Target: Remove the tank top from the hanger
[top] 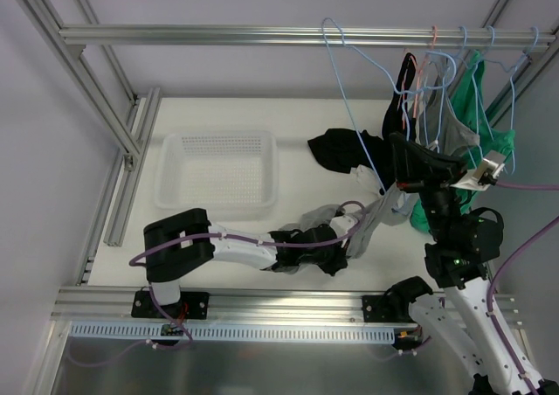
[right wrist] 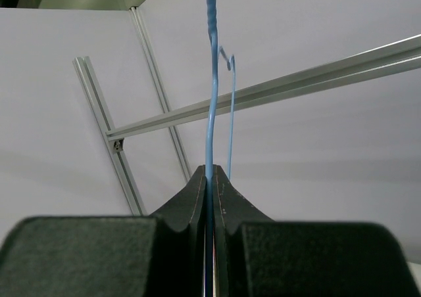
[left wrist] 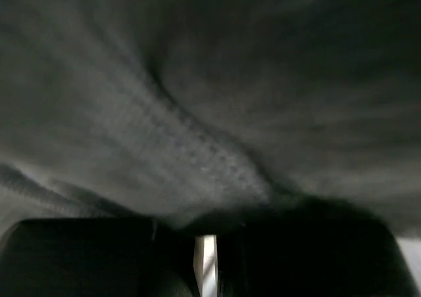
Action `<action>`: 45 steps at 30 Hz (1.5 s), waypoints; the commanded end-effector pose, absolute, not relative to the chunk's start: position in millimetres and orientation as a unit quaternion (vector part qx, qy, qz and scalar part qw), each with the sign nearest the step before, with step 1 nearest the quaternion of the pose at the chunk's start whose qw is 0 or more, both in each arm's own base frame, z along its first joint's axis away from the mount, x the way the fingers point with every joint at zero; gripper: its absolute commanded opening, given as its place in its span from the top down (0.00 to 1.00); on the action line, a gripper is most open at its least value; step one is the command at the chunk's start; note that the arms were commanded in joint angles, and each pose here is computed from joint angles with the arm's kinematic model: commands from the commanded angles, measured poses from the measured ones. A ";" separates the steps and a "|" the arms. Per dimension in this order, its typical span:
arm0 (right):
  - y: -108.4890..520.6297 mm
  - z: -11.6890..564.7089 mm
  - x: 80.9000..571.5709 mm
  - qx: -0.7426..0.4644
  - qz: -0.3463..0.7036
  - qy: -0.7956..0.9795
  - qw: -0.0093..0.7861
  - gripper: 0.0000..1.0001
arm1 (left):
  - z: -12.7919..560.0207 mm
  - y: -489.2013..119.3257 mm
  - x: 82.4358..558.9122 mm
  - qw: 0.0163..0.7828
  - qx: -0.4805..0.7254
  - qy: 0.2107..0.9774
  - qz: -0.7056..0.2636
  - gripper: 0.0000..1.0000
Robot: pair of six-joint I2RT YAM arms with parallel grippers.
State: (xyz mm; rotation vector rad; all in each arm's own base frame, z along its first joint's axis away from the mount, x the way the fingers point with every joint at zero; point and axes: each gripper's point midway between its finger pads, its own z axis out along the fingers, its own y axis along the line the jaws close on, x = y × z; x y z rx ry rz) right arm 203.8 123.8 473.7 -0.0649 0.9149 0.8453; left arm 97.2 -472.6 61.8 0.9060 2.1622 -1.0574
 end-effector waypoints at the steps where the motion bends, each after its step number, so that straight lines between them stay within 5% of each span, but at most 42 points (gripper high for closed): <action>1: 105.0 541.8 160.2 -0.027 0.419 0.320 0.849 1.00 | 22.3 -425.6 147.7 0.338 0.238 0.887 -0.206 1.00; 14: 114.2 562.1 157.5 -0.084 0.379 0.308 0.868 1.00 | -6.3 -365.2 136.4 0.331 0.190 0.919 -0.095 1.00; 39: 126.6 545.2 216.6 -0.103 0.297 0.382 0.869 1.00 | 1.5 -315.8 117.1 0.358 0.120 0.922 -0.083 1.00; 41: 131.0 521.4 216.7 -0.118 0.297 0.457 0.830 1.00 | 13.5 -316.4 119.6 0.363 0.124 0.920 -0.080 0.72; 43: 126.1 505.2 210.2 -0.114 0.291 0.501 0.807 1.00 | 30.8 -316.7 123.9 0.377 0.117 0.915 -0.085 0.02; 45: 114.9 498.4 191.3 -0.106 0.287 0.510 0.804 1.00 | 45.0 -315.7 126.2 0.386 0.118 0.910 -0.090 0.01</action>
